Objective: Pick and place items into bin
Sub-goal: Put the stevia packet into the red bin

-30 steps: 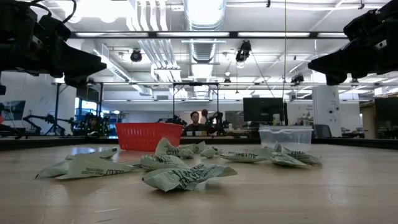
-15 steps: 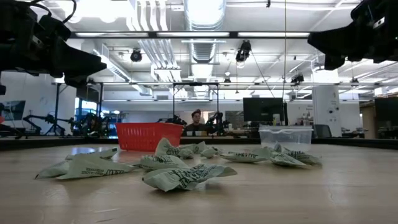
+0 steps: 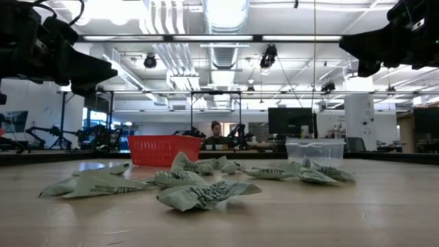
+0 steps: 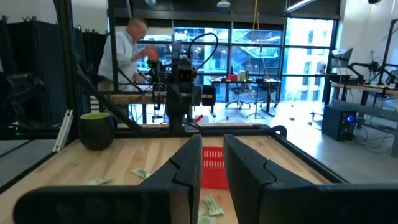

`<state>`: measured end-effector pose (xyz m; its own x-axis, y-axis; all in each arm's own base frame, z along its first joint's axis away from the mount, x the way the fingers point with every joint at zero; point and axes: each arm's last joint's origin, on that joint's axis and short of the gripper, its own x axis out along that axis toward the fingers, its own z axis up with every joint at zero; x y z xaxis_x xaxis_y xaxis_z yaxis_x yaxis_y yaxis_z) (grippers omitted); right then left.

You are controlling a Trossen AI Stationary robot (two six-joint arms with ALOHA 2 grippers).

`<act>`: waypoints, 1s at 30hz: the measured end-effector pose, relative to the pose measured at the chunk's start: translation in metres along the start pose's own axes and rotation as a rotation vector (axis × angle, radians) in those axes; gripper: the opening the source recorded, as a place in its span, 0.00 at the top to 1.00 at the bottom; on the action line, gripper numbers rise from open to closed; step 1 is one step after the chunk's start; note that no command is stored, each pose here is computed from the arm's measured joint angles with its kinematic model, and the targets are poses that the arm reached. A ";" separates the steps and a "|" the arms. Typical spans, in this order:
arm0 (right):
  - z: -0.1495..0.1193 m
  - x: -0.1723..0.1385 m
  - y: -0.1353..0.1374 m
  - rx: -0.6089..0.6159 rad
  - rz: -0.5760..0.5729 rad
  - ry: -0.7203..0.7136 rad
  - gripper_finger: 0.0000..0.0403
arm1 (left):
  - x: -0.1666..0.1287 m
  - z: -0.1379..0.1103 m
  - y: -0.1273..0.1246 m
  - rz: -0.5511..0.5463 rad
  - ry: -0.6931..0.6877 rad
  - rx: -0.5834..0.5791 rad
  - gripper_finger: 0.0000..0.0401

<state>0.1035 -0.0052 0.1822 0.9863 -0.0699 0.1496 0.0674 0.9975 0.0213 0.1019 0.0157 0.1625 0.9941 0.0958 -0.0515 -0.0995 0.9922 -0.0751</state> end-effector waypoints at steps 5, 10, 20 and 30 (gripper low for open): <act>-0.008 0.000 0.000 0.086 -0.003 0.080 0.86 | 0.000 0.002 0.000 -0.001 -0.018 -0.001 0.70; -0.018 0.000 0.000 0.163 -0.016 0.187 0.86 | -0.001 0.010 -0.001 -0.013 -0.106 -0.094 0.70; -0.020 0.006 0.000 0.175 -0.004 0.207 0.86 | 0.000 0.019 -0.003 -0.074 -0.186 -0.109 0.70; -0.021 0.012 0.002 0.181 0.034 0.211 0.86 | 0.012 0.020 -0.007 -0.166 -0.128 -0.191 0.70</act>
<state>0.1182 -0.0041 0.1634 0.9984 -0.0141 -0.0553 0.0248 0.9798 0.1985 0.1153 0.0114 0.1824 0.9937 -0.0452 0.1023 0.0705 0.9633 -0.2590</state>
